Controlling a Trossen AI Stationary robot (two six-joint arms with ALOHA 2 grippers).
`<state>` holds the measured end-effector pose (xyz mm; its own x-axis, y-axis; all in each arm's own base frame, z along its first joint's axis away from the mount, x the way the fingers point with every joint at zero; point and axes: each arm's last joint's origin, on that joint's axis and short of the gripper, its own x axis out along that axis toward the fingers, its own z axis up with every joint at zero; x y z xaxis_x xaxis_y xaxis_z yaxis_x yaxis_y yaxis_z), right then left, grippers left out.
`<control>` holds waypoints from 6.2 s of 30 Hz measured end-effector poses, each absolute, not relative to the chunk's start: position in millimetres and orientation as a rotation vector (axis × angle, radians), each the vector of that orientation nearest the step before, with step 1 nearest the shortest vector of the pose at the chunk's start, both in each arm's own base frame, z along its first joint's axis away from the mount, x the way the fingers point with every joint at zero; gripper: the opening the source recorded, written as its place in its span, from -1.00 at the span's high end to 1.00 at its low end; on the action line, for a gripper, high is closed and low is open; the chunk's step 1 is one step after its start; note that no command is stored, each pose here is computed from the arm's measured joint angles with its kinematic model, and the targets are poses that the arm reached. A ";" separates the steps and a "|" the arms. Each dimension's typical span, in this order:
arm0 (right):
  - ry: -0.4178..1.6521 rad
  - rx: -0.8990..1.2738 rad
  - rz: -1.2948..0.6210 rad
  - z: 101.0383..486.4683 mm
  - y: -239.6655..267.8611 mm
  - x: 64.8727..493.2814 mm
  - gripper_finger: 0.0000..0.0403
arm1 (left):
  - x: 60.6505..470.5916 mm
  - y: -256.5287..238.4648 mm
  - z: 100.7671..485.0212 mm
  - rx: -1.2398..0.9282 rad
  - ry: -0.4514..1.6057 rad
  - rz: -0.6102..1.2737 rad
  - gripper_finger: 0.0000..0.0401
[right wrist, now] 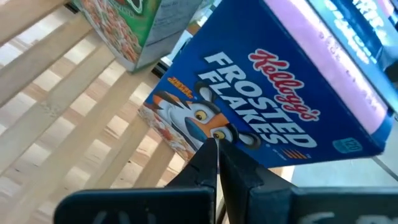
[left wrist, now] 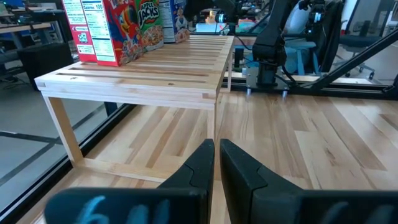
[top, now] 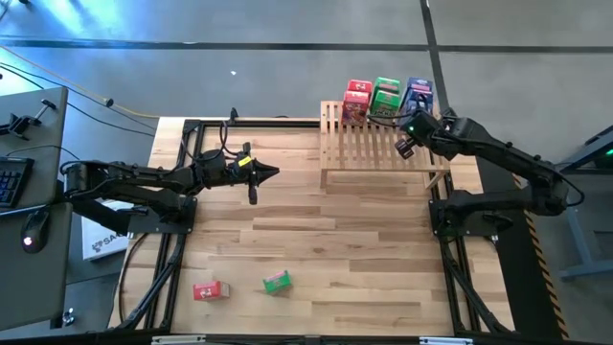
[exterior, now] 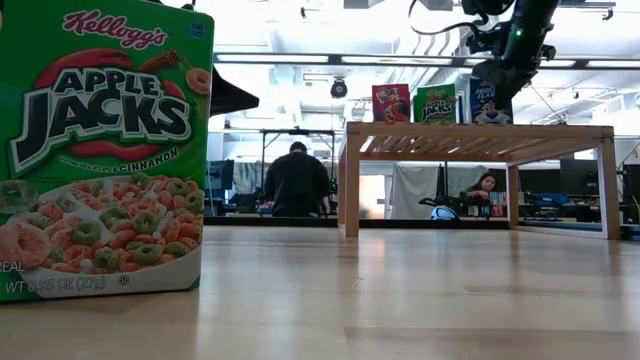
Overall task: Stack cereal on shelf
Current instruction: Put the blue cereal box on the shelf aligned with other blue cereal box, then put the green cereal box on the shelf aligned with other green cereal box
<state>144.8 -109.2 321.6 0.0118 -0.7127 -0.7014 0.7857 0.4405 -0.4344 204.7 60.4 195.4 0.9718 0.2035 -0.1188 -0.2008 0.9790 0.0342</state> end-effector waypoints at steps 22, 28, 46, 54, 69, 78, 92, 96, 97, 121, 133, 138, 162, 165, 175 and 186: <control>0.705 0.060 -0.669 336.1 -41.0 141.2 1.00 | 204.7 60.3 195.4 -0.065 0.113 0.208 0.92; 0.418 0.014 -0.336 298.9 -13.5 168.0 1.00 | 206.8 52.8 195.3 -0.072 0.114 0.172 0.92; 0.262 -0.102 0.080 216.7 50.1 217.5 0.96 | 222.1 -41.3 212.2 -0.078 0.403 0.178 0.92; 0.244 -0.079 0.242 194.0 79.3 250.7 0.46 | 212.1 -68.6 212.6 -0.081 0.393 0.257 0.92; 0.329 0.044 0.398 201.8 139.8 366.1 -0.43 | 206.7 -69.4 203.9 0.011 0.409 0.301 0.92; 0.426 0.010 0.399 193.4 154.0 411.8 -0.43 | 202.6 -67.0 193.2 0.000 0.404 0.316 0.92; 0.505 -0.008 0.367 175.1 157.2 420.5 -0.38 | 203.6 -69.8 196.5 -0.002 0.372 0.296 0.92; 0.512 -0.011 0.384 173.3 158.2 420.4 -0.22 | 203.4 -70.1 196.5 0.009 0.373 0.295 0.92; 0.505 -0.012 0.391 173.8 158.4 420.6 -0.17 | 203.4 -70.1 196.5 0.009 0.373 0.296 0.92; 0.422 -0.130 0.423 231.3 150.4 401.9 0.22 | 194.9 -89.2 200.3 -0.019 0.304 0.320 0.92; 0.455 -0.332 0.031 367.9 83.9 284.7 0.22 | 208.1 -91.2 201.3 -0.078 0.227 0.300 0.92; 0.469 -0.315 -0.126 404.2 34.1 219.0 0.22 | 217.1 -82.6 198.5 -0.080 0.234 0.282 0.92; 0.528 -0.135 -0.396 340.5 -111.6 137.6 0.22 | 229.7 -60.0 205.0 -0.095 0.195 0.200 0.92; 0.533 -0.087 -0.432 338.5 -118.6 138.5 0.22 | 229.6 -60.0 205.0 -0.092 0.196 0.200 0.92; 0.567 -0.084 -0.536 336.7 -124.5 138.8 -0.02 | 229.8 -61.1 204.8 -0.090 0.203 0.159 0.92; 0.437 -0.217 -0.659 370.0 -109.9 126.6 -0.14 | 229.8 -61.1 204.8 -0.083 0.203 0.157 0.92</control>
